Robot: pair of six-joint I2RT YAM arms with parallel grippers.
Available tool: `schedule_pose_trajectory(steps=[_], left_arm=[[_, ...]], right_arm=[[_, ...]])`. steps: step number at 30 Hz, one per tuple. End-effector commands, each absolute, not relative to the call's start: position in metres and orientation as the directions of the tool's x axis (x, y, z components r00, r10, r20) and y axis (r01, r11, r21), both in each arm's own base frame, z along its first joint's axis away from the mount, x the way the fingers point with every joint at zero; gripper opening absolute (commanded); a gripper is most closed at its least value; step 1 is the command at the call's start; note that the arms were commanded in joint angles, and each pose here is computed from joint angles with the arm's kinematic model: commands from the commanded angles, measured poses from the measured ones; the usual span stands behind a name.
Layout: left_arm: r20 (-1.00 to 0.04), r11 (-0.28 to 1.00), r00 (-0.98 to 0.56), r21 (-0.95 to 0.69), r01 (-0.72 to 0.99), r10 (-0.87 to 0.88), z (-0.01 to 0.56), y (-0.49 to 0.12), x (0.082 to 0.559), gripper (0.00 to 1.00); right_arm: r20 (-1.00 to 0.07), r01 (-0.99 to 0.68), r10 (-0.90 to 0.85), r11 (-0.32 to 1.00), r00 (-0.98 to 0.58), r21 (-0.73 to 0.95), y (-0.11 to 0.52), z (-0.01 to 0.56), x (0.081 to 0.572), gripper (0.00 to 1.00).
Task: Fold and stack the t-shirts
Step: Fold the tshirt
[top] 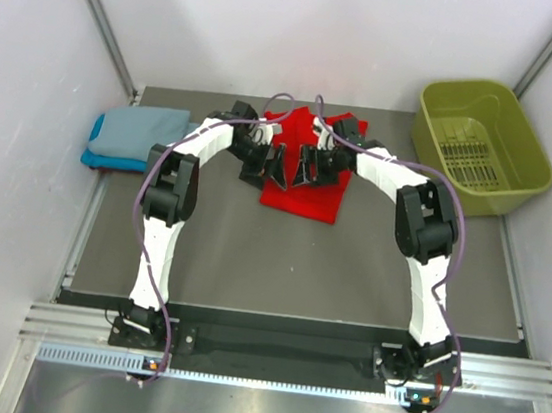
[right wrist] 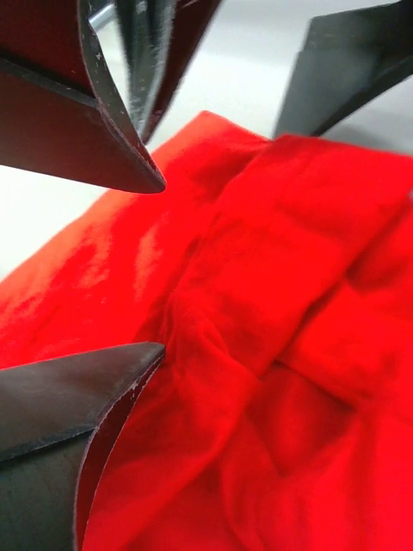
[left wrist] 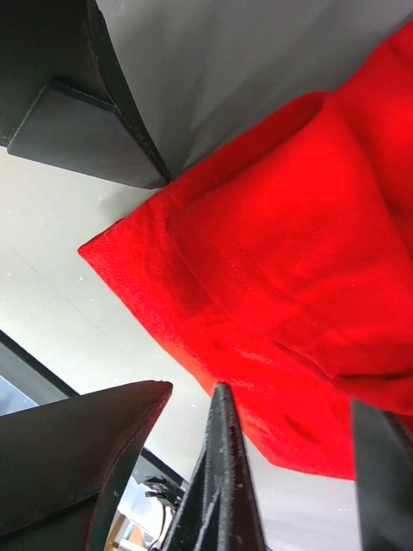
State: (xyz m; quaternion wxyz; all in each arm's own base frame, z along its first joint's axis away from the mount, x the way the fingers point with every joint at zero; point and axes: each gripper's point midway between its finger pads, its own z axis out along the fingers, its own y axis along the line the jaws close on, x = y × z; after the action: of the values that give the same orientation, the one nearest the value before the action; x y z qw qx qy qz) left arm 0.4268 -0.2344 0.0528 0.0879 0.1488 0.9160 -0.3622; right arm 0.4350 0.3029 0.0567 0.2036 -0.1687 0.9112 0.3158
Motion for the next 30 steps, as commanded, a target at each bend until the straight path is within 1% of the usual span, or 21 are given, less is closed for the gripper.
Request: schedule_pose_trajectory(steps=[1,4,8,10,12,16,20,23,25,30], left_arm=[[-0.278,0.709,-0.937,-0.615,0.344,0.212,0.041,-0.23,0.434,0.99],[-0.27,0.716,-0.938,-0.609,0.342,0.218,0.038,-0.227,0.43,0.99],[-0.264,0.727,-0.937,-0.593,0.345,0.229,0.033,-0.224,0.428,0.99],[-0.267,0.73,-0.935,-0.587,0.349,0.232,0.032,-0.223,0.429,0.99],[-0.273,0.735,-0.933,-0.579,0.354,0.234,0.034,-0.222,0.43,0.99],[-0.27,0.738,-0.934,-0.576,0.35,0.233,0.035,-0.219,0.428,0.99],[-0.267,0.738,-0.938,-0.584,0.339,0.22,0.036,-0.213,0.429,0.99],[-0.26,0.739,-0.943,-0.589,0.326,0.209,0.033,-0.21,0.431,0.99],[-0.253,0.739,-0.946,-0.594,0.319,0.204,0.031,-0.21,0.431,0.98],[-0.249,0.734,-0.947,-0.602,0.314,0.201,0.031,-0.21,0.434,0.98]], right_arm=[[-0.592,-0.484,-0.148,0.742,-0.793,0.463,0.304,0.085,0.475,0.71],[-0.662,-0.503,-0.124,0.754,-0.739,0.421,0.298,0.107,0.505,0.71],[-0.771,-0.544,-0.109,0.77,-0.627,0.333,0.291,0.151,0.541,0.71],[-0.798,-0.551,-0.108,0.777,-0.593,0.304,0.286,0.164,0.549,0.71],[-0.806,-0.559,-0.119,0.778,-0.579,0.287,0.282,0.174,0.547,0.71],[-0.771,-0.585,-0.143,0.74,-0.621,0.333,0.284,0.175,0.513,0.71],[-0.673,-0.585,-0.181,0.682,-0.717,0.439,0.288,0.156,0.459,0.7],[-0.633,-0.582,-0.205,0.662,-0.747,0.472,0.292,0.146,0.435,0.7],[-0.611,-0.577,-0.211,0.648,-0.763,0.497,0.294,0.142,0.425,0.7],[-0.596,-0.578,-0.217,0.628,-0.773,0.521,0.302,0.135,0.419,0.7]])
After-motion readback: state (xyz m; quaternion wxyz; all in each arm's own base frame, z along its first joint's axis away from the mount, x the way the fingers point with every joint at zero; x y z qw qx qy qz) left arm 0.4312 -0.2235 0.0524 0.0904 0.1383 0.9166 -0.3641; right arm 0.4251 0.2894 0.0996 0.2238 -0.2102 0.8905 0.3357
